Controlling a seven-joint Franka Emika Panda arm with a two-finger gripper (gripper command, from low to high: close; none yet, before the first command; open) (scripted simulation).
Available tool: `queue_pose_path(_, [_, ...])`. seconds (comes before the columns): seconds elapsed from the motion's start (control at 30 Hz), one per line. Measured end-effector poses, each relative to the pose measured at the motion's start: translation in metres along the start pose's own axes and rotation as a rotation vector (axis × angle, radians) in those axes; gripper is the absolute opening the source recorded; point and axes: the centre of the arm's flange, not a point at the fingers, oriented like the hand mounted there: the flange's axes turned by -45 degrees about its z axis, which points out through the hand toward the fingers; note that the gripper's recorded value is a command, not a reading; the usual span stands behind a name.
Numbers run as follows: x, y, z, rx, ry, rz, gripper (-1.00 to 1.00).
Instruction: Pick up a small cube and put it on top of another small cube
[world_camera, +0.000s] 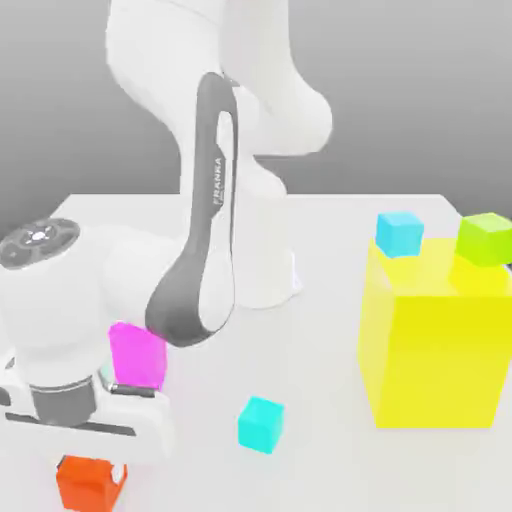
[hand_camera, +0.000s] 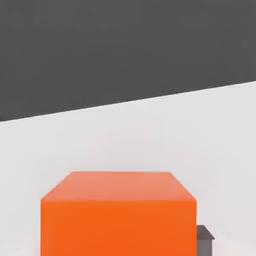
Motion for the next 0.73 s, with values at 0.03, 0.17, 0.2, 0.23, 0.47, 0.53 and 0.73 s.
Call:
queue_pose_path(0.03, [-0.006,-0.012,-0.006,0.008,-0.002,-0.009,-1.0])
queue_pose_path(0.17, [-0.038,-0.071,-0.025,0.032,-0.009,-0.062,-1.0])
queue_pose_path(0.2, [-0.047,-0.085,-0.029,0.034,-0.009,-0.078,-1.0])
queue_pose_path(0.23, [-0.057,-0.102,-0.033,0.033,-0.01,-0.1,-1.0])
queue_pose_path(0.47, [-0.123,-0.166,-0.037,-0.004,0.0,-0.198,-1.0])
queue_pose_path(0.53, [-0.124,-0.167,-0.019,-0.007,0.0,-0.2,-1.0])
queue_pose_path(0.73, [-0.126,-0.167,0.01,-0.007,0.001,-0.199,1.0])
